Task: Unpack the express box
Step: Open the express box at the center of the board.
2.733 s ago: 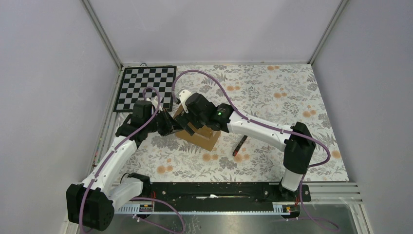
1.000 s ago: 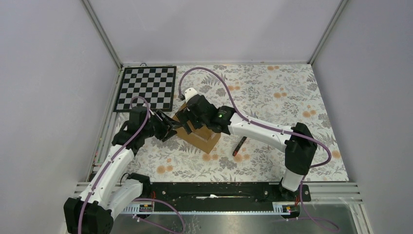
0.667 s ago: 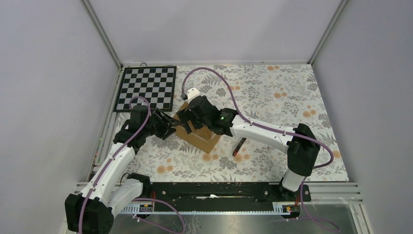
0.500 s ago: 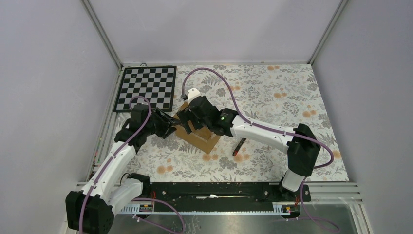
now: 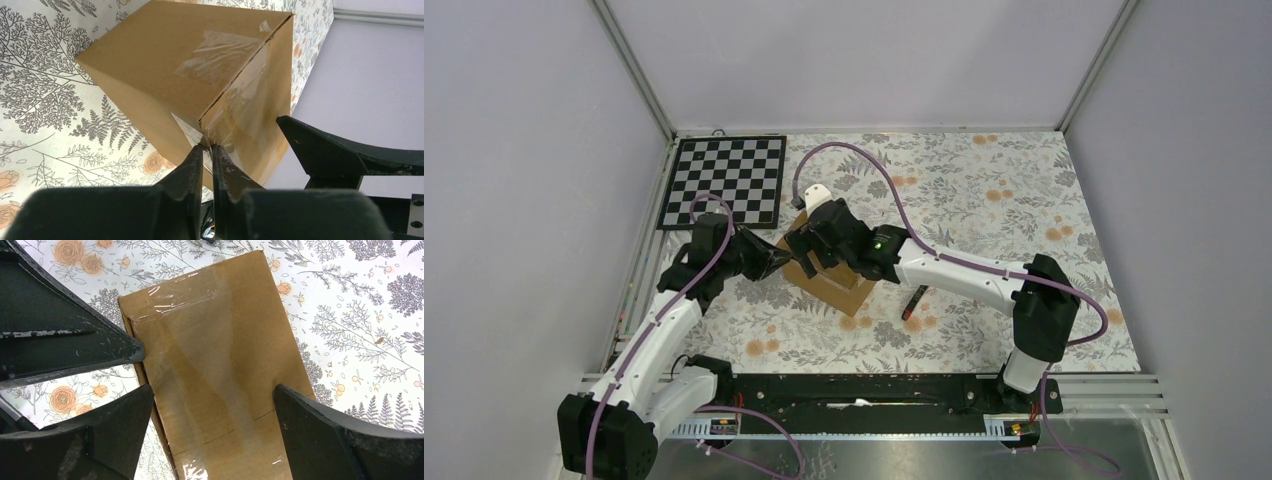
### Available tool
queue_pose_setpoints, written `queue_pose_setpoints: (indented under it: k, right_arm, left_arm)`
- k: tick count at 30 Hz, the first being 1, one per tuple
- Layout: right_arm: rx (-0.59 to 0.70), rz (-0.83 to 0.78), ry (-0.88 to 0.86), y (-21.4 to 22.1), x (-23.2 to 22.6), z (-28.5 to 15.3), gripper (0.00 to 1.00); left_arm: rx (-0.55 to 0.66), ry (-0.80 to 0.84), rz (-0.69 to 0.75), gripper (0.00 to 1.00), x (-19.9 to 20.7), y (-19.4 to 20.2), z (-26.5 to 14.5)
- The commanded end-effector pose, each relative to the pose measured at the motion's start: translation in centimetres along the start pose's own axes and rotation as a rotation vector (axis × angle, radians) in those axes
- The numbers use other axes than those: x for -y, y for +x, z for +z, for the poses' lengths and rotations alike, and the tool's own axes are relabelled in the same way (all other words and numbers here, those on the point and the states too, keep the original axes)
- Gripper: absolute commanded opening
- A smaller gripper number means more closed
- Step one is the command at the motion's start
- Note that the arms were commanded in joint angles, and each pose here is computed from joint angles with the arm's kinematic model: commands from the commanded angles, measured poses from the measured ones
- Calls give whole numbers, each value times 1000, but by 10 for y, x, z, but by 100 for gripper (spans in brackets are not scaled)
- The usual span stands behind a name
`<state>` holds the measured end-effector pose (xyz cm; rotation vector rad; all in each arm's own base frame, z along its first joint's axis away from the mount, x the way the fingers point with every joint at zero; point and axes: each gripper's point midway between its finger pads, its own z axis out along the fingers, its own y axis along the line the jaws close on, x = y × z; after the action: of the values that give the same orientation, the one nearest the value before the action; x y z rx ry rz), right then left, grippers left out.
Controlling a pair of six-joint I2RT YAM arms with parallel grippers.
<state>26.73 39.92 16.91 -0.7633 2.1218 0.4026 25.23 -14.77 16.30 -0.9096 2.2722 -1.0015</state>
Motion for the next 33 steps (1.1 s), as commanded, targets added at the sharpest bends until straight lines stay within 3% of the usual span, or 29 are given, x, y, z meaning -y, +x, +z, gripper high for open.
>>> queue_pose_setpoints:
  k: [1,3,9,13,18,27,31,33]
  right_arm:
    - [-234,-67,46,66,11,1,97]
    - [-237,-80,47,65,12,1,98]
    - [-249,-182,-4,64,4,-7,100]
    - [-278,-255,96,62,21,-4,100]
    - [-306,-316,100,67,19,-1,100]
    - [-349,-537,411,71,64,0,100]
    - [-337,-524,473,58,70,-7,88]
    - [-329,-514,489,51,71,-10,69]
  left_arm:
    - [-54,-63,55,5,-12,8,-5]
    - [-64,-65,72,0,-11,9,-7]
    - [-106,-74,134,0,-8,11,-7]
    - [-119,-62,162,0,-5,12,-8]
    - [-124,-71,178,0,-7,12,-9]
    - [-153,-122,228,0,-14,12,-9]
    - [-175,-160,258,0,-21,12,-9]
    - [-178,-173,272,0,-23,12,-9]
